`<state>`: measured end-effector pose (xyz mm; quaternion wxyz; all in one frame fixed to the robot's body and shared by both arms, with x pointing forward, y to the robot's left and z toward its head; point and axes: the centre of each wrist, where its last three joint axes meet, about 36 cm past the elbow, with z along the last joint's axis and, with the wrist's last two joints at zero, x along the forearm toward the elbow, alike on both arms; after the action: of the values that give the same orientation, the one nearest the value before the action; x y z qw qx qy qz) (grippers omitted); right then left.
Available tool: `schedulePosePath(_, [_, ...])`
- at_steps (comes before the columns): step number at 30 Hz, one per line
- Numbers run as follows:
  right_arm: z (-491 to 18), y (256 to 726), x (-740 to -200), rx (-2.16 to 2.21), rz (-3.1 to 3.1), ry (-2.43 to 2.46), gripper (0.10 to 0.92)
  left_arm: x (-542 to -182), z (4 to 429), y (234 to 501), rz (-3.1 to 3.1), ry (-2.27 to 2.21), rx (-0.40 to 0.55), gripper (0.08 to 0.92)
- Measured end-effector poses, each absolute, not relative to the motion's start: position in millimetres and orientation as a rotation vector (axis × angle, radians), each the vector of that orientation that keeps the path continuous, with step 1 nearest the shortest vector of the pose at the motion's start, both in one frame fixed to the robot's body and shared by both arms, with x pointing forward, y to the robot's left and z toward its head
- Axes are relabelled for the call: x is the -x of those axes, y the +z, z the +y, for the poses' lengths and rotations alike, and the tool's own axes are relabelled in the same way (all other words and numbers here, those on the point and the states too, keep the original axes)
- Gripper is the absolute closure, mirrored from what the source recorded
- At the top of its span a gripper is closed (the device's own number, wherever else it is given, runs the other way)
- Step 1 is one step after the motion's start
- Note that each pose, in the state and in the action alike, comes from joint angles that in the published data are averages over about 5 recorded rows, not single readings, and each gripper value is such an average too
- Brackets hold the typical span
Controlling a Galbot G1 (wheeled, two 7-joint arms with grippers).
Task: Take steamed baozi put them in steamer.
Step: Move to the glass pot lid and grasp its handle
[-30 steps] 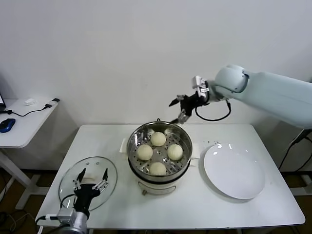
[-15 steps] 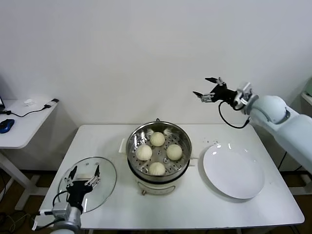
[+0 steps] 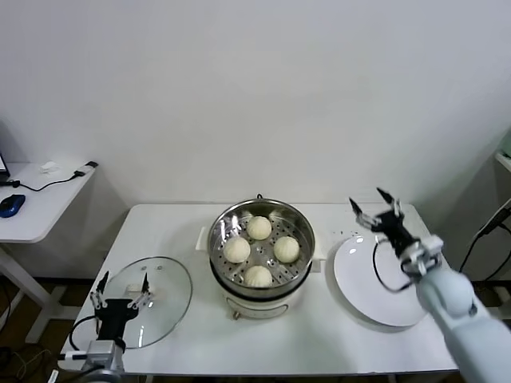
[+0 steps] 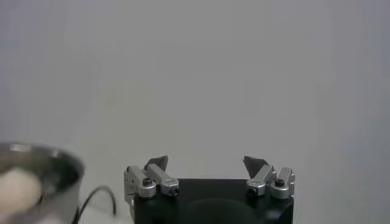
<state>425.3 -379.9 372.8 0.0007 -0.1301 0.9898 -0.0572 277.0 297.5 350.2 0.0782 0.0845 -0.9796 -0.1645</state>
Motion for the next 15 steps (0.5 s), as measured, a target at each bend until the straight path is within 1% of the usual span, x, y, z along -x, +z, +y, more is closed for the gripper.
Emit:
schedulePosePath(4, [-378,326,-362,0.316,3.175,-0.102,0.2,-271,300,346,-2.938,-0.595,-0.282,0.177])
schedulePosePath(8, [-375,298,-313,0.237,3.232,-0.064,0.2,-265,304,340,-2.929,-0.731,-0.305,0.177])
schedulePosePath(11, [-373,290,-293,0.177,3.249,-0.051,0.2,-261,310,332,-2.899,-0.89,-0.321,0.177])
schedulePosePath(15, [-372,286,-282,0.084,3.26,-0.048,0.2,-253,323,317,-2.805,-1.201,-0.326,0.177])
